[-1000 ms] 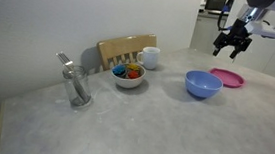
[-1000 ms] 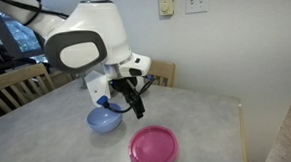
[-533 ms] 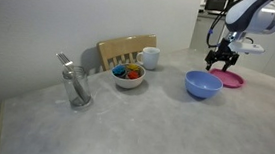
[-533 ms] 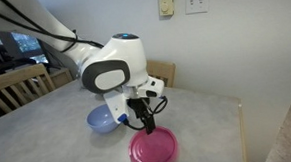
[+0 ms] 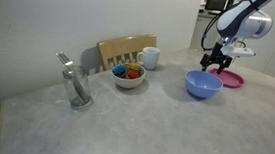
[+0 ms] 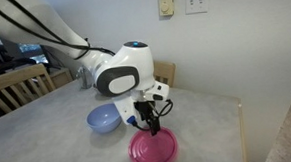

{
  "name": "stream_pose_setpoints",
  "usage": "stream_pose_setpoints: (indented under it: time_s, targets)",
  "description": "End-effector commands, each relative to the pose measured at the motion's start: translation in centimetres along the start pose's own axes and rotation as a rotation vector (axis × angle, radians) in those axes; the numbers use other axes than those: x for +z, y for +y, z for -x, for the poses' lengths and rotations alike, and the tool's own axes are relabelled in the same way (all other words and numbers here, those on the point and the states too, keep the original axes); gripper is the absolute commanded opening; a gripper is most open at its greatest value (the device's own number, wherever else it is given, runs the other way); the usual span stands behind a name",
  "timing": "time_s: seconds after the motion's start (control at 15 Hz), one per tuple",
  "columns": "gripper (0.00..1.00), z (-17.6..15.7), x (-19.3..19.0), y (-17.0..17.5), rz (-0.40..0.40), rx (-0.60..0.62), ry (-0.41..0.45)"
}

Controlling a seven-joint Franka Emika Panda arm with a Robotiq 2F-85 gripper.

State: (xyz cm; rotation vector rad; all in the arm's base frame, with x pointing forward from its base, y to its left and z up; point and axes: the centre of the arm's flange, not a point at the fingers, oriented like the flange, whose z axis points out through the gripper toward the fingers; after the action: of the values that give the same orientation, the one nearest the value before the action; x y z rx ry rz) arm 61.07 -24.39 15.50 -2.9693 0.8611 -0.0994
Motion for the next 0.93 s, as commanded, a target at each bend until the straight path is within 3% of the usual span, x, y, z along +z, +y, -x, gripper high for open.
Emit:
stream_pose_setpoints:
  time_s: [0.0,0.6,0.87]
  targets:
    - [0.67,-1.3,0.3,-0.1,-0.005,-0.005,-0.009]
    - [0.03,-1.0,0.2,0.0,-0.019,-0.01,-0.003]
    - [0.03,-0.1,-1.7,0.0,0.005,-0.025,0.007]
